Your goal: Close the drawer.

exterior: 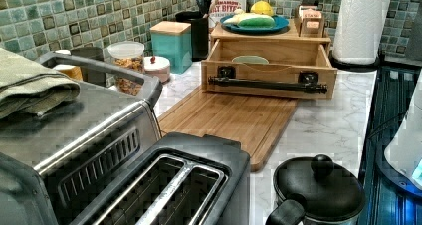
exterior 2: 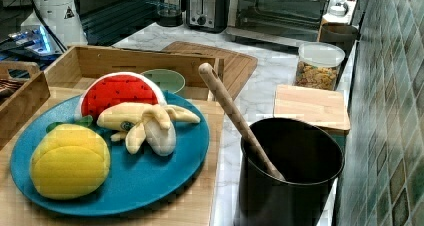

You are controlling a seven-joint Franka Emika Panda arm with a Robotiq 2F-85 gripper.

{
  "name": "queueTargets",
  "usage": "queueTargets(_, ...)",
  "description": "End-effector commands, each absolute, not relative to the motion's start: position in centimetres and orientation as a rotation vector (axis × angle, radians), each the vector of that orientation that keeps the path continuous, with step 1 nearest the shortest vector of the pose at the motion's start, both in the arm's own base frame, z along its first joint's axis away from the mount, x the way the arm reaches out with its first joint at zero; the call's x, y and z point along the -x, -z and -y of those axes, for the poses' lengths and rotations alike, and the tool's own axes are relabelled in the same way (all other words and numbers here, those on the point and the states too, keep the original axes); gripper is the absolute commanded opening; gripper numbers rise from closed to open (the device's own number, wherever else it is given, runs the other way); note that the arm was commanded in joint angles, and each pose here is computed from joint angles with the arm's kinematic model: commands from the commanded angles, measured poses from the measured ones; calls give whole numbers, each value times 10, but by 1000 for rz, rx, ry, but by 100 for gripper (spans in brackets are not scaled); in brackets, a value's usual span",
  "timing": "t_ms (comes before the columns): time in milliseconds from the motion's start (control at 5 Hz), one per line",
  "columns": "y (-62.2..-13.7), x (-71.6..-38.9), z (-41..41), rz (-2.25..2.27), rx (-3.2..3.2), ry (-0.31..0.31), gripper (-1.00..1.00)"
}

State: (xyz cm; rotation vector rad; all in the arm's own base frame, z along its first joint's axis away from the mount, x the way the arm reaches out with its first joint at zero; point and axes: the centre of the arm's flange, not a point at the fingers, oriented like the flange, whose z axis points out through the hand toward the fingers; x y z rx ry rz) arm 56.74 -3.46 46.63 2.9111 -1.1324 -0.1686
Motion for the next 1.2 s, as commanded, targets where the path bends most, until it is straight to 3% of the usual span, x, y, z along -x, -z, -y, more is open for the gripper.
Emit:
queueTargets(200,-465,-568,36,1138,-2913,154,-100)
queueTargets(400,-465,-568,36,1138,-2913,154,-100)
queueTargets(600,-455,-545,18,989,-3022,37,-100)
queueTargets(800,-450,-533,-7,766,-3160,-4,-100)
queueTargets(1000,-440,-516,-39,533,-3232,-97,-100)
queueTargets(1200,-426,-508,-51,220,-3270,-82,-100)
